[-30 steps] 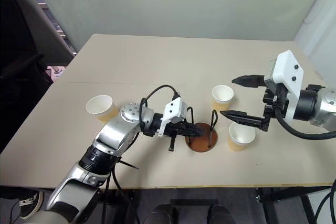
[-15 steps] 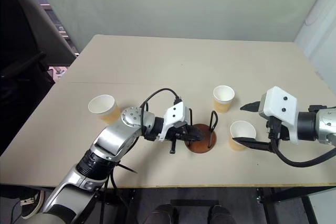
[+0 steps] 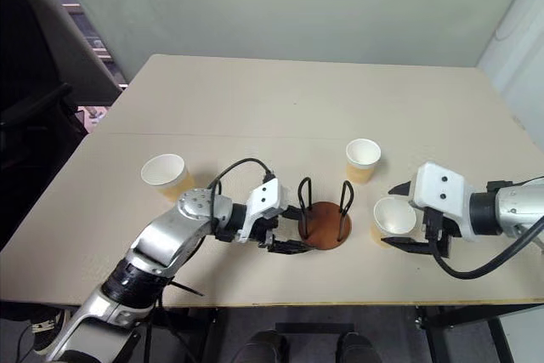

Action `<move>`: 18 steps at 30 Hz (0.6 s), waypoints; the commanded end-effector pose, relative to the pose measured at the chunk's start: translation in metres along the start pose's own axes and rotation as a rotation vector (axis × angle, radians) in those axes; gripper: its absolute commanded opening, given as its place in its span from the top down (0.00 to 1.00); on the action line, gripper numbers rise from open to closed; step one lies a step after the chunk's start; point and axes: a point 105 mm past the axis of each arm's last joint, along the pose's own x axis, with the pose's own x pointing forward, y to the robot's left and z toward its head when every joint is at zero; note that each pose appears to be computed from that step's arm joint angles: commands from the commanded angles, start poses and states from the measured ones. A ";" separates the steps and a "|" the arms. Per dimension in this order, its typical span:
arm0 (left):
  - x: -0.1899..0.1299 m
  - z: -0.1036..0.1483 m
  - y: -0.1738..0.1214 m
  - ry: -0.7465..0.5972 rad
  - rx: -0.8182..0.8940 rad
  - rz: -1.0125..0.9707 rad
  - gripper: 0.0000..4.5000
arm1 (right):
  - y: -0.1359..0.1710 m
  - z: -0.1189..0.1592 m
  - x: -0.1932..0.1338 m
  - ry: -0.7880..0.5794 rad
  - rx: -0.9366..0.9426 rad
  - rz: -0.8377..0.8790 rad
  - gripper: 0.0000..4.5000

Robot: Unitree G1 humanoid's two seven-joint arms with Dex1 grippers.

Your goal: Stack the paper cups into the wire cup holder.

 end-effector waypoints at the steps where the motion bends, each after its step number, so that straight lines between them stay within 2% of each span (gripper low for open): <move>1: -0.040 0.003 0.000 -0.038 0.021 0.047 0.20 | 0.006 -0.007 0.009 0.028 -0.015 0.013 0.00; 4: -0.065 0.003 -0.006 -0.029 0.022 0.028 0.20 | 0.008 -0.013 0.013 0.049 -0.017 0.020 0.00; 6: -0.094 0.019 -0.010 -0.055 0.043 0.009 0.20 | 0.008 -0.020 0.022 0.070 -0.024 0.019 0.00; 9: -0.115 0.039 -0.010 -0.075 0.110 0.022 0.20 | 0.008 -0.025 0.032 0.082 -0.034 0.028 0.00; 12: -0.122 0.049 -0.006 -0.074 0.158 0.050 0.19 | 0.005 -0.028 0.036 0.090 -0.054 0.029 0.14; 18: -0.146 0.066 0.002 -0.080 0.210 0.129 0.19 | -0.011 -0.019 0.031 0.077 -0.095 -0.007 0.63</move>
